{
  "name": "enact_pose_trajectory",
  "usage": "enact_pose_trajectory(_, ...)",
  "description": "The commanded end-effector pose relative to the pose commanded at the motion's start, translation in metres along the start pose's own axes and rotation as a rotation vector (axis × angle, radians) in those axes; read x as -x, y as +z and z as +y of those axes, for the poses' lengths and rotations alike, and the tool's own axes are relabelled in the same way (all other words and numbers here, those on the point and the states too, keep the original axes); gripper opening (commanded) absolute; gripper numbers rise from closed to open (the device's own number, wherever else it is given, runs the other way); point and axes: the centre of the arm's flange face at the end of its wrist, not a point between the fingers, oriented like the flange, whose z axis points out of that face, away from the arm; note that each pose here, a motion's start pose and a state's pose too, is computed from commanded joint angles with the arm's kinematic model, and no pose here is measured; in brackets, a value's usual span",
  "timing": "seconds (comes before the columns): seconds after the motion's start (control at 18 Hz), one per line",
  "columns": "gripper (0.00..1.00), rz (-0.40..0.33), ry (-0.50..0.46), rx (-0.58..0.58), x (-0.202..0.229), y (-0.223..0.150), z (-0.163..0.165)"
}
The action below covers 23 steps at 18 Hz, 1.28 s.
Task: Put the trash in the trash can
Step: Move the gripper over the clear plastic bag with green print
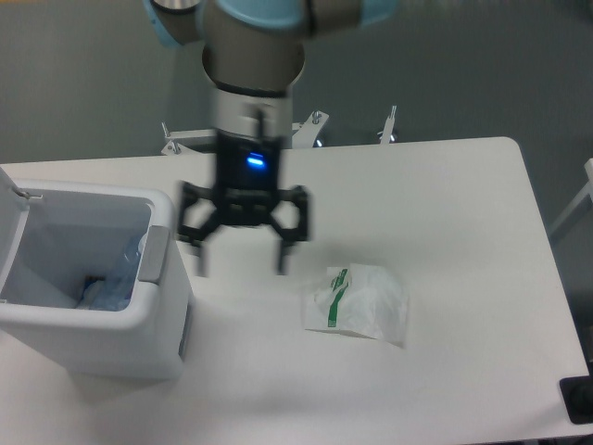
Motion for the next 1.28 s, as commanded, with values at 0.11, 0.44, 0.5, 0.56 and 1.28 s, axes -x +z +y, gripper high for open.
enact_pose_trajectory(0.11, 1.00, -0.013, 0.060, 0.058, 0.022, 0.028, 0.013)
enact_pose_trajectory(0.44, 1.00, -0.018, 0.211, 0.198, 0.095, 0.099, 0.046)
enact_pose_trajectory(0.5, 1.00, -0.018, 0.220, 0.210, 0.103, 0.107, 0.049)
enact_pose_trajectory(0.56, 1.00, -0.023, 0.217, 0.223, 0.109, 0.116, 0.050)
enact_pose_trajectory(1.28, 1.00, -0.017, 0.344, 0.313, 0.137, 0.200, 0.071)
